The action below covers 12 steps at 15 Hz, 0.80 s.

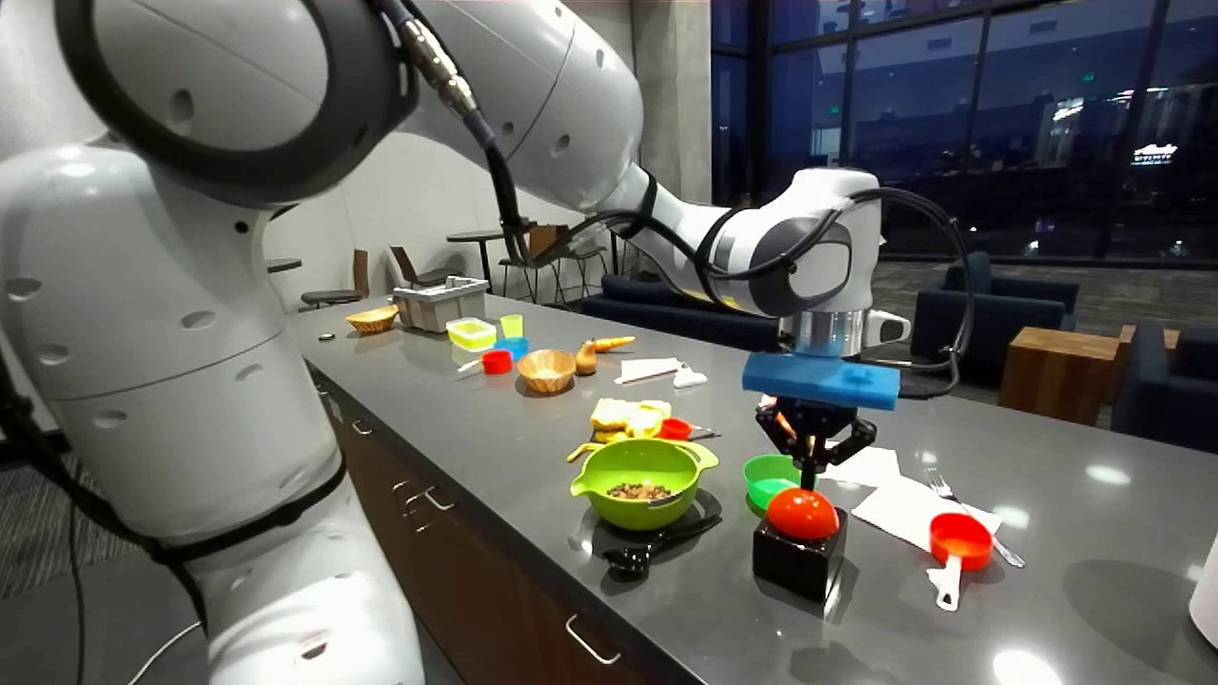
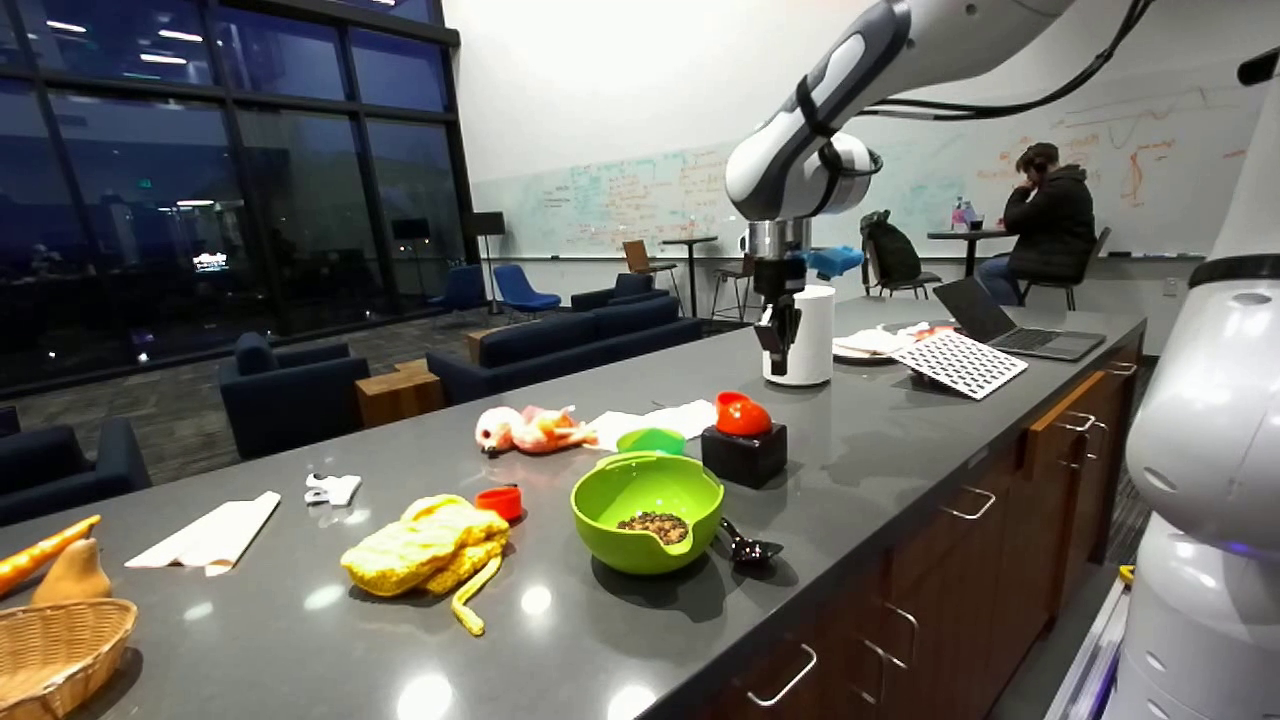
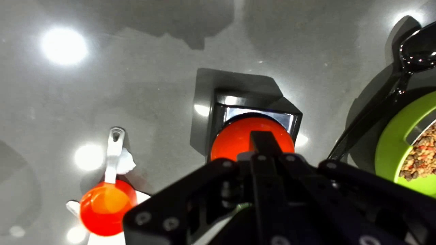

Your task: Press the big orange button on the black box

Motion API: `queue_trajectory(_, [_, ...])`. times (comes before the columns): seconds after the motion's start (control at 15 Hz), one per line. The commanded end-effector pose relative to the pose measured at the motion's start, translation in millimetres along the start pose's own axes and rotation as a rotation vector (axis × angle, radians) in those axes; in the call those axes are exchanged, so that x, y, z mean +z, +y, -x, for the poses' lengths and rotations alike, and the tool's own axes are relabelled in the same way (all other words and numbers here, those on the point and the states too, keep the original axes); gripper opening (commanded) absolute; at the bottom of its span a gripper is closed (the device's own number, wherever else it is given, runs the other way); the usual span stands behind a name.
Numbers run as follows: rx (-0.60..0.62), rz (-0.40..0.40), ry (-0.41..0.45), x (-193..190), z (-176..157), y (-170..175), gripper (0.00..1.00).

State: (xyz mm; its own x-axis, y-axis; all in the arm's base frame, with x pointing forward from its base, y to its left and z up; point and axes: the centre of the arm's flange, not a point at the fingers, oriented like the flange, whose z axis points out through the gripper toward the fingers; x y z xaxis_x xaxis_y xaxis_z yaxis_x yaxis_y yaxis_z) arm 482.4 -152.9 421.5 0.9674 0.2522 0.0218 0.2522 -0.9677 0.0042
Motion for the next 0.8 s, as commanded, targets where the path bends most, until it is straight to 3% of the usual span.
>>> queue_trajectory(0.0, [0.138, 0.054, 0.003, -33, 24, -7, 0.32])
queue_trajectory(0.53, [0.349, 0.221, 0.041, -59, 35, -46, 0.84])
queue_trajectory(0.67, [0.367, 0.222, 0.050, -58, 31, -67, 0.98])
queue_trajectory(0.73, [0.363, 0.210, 0.048, -56, 28, -79, 1.00])
